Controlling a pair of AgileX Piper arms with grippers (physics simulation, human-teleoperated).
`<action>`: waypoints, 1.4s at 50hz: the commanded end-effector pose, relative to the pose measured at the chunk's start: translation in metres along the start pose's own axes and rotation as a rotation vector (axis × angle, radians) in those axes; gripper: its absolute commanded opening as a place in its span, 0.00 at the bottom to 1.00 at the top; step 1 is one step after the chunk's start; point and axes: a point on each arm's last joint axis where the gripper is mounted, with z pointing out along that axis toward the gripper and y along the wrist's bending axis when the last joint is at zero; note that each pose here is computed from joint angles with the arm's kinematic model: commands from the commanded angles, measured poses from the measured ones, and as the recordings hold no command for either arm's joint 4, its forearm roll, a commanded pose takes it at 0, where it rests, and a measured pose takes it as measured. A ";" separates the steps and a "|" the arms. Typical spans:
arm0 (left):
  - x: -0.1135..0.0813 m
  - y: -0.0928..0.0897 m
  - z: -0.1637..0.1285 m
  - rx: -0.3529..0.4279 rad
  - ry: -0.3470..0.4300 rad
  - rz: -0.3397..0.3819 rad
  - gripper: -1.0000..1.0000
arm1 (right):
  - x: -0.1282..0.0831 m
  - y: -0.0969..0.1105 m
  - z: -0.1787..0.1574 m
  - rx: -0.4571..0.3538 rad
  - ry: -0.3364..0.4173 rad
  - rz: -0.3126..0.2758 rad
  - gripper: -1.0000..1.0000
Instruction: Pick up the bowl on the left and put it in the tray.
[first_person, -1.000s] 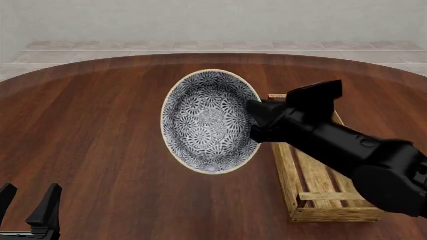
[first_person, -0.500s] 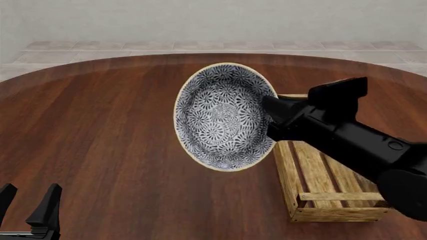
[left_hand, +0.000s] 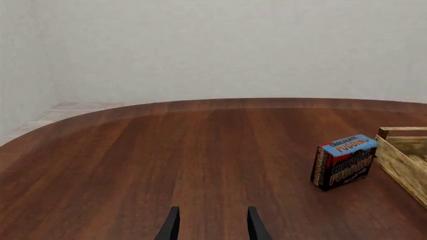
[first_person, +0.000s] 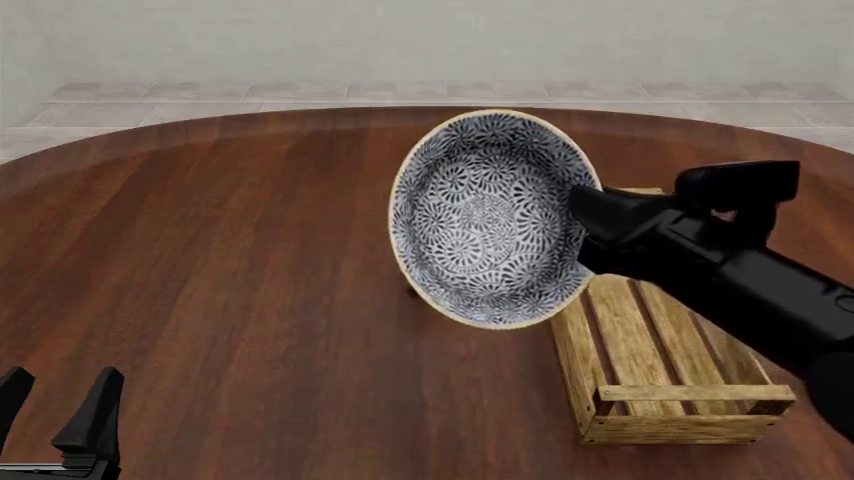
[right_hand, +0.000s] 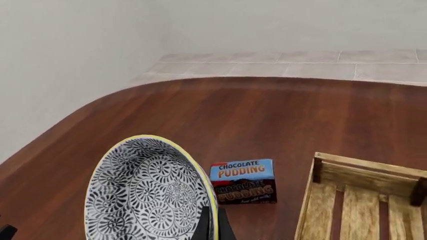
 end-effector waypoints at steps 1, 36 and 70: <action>0.000 0.000 0.000 0.000 0.000 0.000 1.00 | -0.004 -0.012 -0.006 0.061 -0.016 0.056 0.00; 0.000 0.000 0.000 0.000 0.000 0.000 1.00 | -0.012 -0.036 -0.032 0.199 -0.049 0.124 0.00; 0.000 0.000 0.000 0.000 0.000 0.000 1.00 | 0.005 -0.096 -0.030 0.496 0.008 0.252 0.00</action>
